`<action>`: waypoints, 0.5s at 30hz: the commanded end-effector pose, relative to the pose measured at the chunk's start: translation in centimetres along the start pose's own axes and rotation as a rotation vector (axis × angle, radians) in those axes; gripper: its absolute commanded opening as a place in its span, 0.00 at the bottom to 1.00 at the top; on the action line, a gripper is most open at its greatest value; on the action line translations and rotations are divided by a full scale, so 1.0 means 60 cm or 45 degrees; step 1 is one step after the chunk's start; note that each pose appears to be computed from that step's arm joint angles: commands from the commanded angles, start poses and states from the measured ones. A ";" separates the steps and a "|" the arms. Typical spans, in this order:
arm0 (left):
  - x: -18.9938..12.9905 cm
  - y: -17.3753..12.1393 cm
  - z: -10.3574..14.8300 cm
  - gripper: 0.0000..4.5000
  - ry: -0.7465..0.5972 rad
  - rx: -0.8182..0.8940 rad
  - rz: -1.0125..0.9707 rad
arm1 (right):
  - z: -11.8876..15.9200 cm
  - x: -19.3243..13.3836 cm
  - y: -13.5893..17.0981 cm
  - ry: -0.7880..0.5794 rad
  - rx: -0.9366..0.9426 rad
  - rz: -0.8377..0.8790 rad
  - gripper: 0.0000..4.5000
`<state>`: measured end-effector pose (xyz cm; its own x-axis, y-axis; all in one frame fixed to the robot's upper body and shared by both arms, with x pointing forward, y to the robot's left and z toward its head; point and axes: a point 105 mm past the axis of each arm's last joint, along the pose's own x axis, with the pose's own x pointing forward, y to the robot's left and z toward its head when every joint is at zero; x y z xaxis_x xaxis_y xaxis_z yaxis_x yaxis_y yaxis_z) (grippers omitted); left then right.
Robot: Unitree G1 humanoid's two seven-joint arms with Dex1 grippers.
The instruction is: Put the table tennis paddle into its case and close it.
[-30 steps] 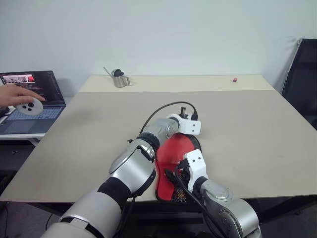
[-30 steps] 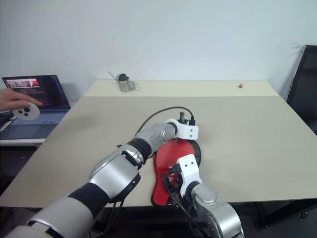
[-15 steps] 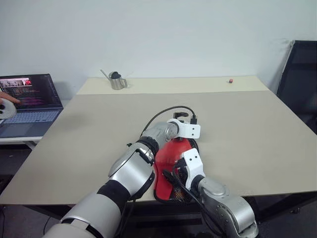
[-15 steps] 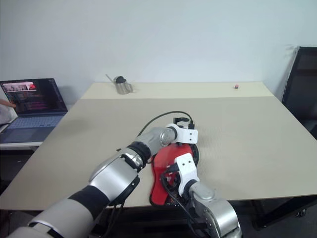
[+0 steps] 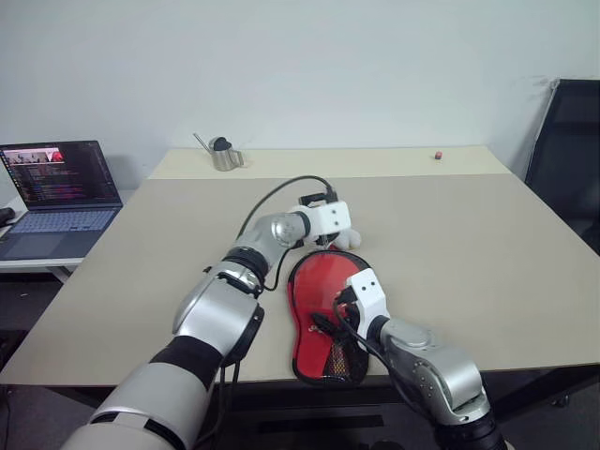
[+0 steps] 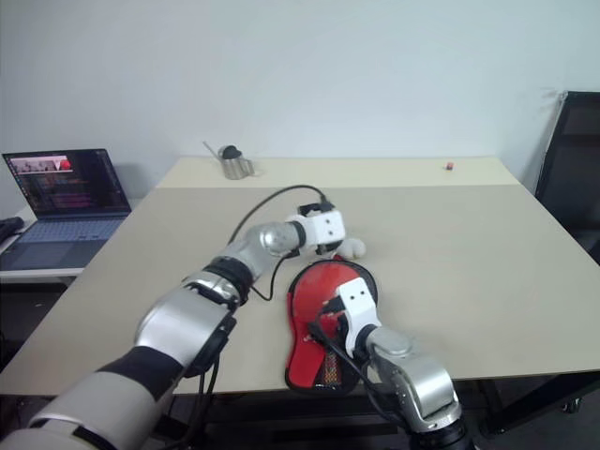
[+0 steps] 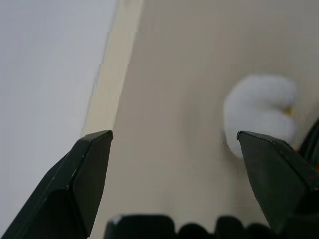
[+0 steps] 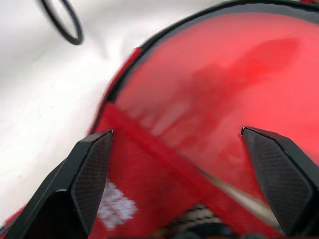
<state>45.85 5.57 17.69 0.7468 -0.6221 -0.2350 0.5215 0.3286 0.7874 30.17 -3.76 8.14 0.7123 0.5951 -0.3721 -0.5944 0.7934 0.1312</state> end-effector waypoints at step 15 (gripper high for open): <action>-0.203 -0.078 -0.030 0.99 -0.376 -0.666 -0.317 | 0.116 -0.114 -0.026 -0.150 -0.032 0.330 1.00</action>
<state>35.90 14.08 13.91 0.5105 -0.8424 -0.1725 0.8472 0.4584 0.2686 29.29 -8.09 15.13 0.5954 0.7572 -0.2685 -0.7316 0.6491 0.2084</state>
